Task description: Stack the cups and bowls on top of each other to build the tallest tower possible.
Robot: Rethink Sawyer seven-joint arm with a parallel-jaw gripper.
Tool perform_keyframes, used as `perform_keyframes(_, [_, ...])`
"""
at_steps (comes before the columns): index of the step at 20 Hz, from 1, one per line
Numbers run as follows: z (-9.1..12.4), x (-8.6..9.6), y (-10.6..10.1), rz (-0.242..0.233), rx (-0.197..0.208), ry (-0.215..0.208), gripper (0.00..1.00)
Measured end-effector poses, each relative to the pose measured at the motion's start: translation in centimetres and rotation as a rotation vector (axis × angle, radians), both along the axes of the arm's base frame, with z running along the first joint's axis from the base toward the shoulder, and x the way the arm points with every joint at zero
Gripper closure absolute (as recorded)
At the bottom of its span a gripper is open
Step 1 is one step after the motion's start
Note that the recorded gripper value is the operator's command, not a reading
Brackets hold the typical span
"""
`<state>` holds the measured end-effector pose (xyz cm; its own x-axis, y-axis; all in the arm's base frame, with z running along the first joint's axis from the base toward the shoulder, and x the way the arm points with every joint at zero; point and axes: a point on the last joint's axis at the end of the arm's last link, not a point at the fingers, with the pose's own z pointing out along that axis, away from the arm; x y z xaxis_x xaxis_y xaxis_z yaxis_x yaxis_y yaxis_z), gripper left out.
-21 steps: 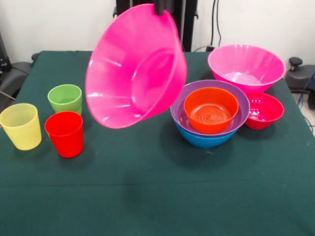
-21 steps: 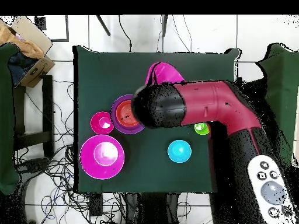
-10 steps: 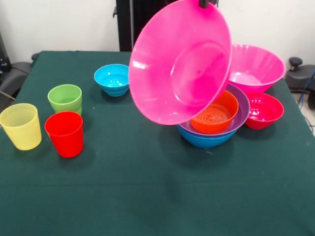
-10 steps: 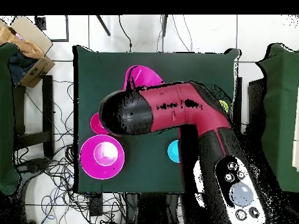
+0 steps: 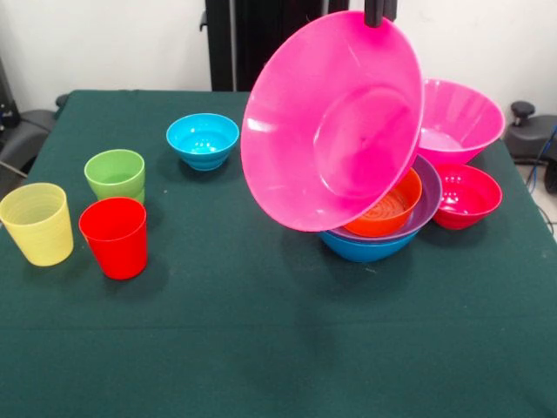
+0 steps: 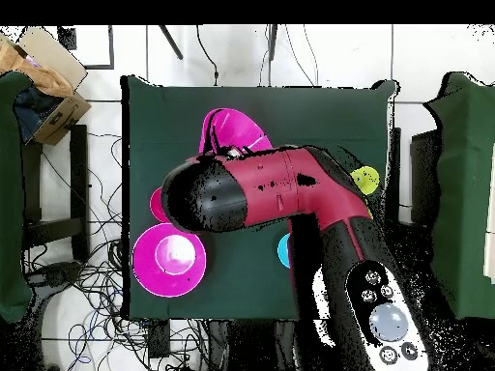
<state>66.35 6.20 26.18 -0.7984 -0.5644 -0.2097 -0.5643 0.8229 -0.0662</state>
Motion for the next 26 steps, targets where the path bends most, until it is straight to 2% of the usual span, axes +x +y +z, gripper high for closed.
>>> perform_keyframes(9, [-1.3,-0.8,0.2,0.002,0.013,-0.043,1.00])
perform_keyframes(22, [-2.0,-1.6,-0.1,-0.005,0.007,-0.039,1.00])
perform_keyframes(26, [-2.7,-2.1,-0.1,-0.003,0.012,-0.054,1.00])
